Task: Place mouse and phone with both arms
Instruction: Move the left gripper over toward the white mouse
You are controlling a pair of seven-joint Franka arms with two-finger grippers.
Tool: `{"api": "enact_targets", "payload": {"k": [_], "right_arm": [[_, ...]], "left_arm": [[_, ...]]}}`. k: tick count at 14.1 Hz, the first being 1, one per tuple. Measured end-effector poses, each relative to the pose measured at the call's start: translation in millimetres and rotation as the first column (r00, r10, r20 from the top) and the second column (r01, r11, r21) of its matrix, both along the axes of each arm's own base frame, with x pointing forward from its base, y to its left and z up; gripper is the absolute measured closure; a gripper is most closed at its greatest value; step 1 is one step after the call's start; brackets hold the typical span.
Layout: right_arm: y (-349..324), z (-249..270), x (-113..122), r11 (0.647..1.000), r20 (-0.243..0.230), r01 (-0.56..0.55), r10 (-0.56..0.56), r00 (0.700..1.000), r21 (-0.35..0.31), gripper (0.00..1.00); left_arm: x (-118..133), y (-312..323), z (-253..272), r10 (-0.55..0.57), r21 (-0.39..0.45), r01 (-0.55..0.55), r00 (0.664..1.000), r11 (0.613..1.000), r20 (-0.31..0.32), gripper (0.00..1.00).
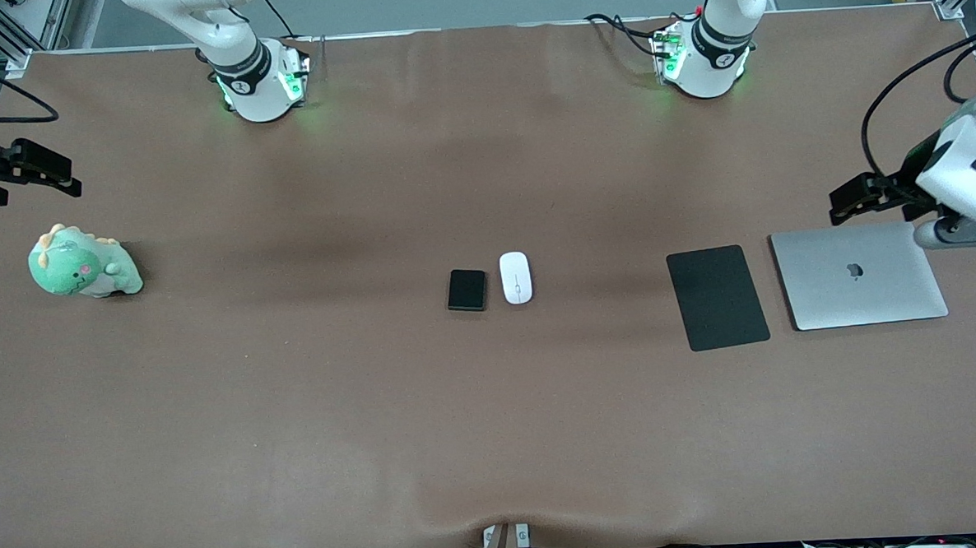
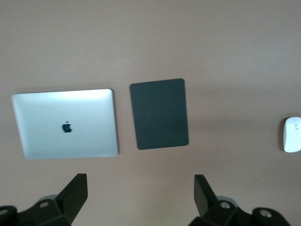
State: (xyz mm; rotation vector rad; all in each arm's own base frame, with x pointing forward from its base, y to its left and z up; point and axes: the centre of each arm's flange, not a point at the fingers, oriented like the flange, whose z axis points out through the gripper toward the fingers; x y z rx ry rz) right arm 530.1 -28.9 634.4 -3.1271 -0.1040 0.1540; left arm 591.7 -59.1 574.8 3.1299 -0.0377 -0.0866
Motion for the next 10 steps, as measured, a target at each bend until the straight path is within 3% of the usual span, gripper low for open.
{"api": "enact_targets", "payload": {"k": [5, 10], "right_arm": [[-3, 0, 0, 1.0, 0.0, 0.005, -0.005, 1.0, 0.0, 0.0], [-4, -2, 0, 1.0, -0.007, 0.008, -0.008, 1.0, 0.0, 0.0]], "left_arm": [[23, -57, -73, -0.047, -0.035, 0.044, 0.995, 0.998, -0.086, 0.0], [34, -137, -137, -0.037, -0.033, 0.034, 0.996, 0.999, -0.083, 0.0]]}}
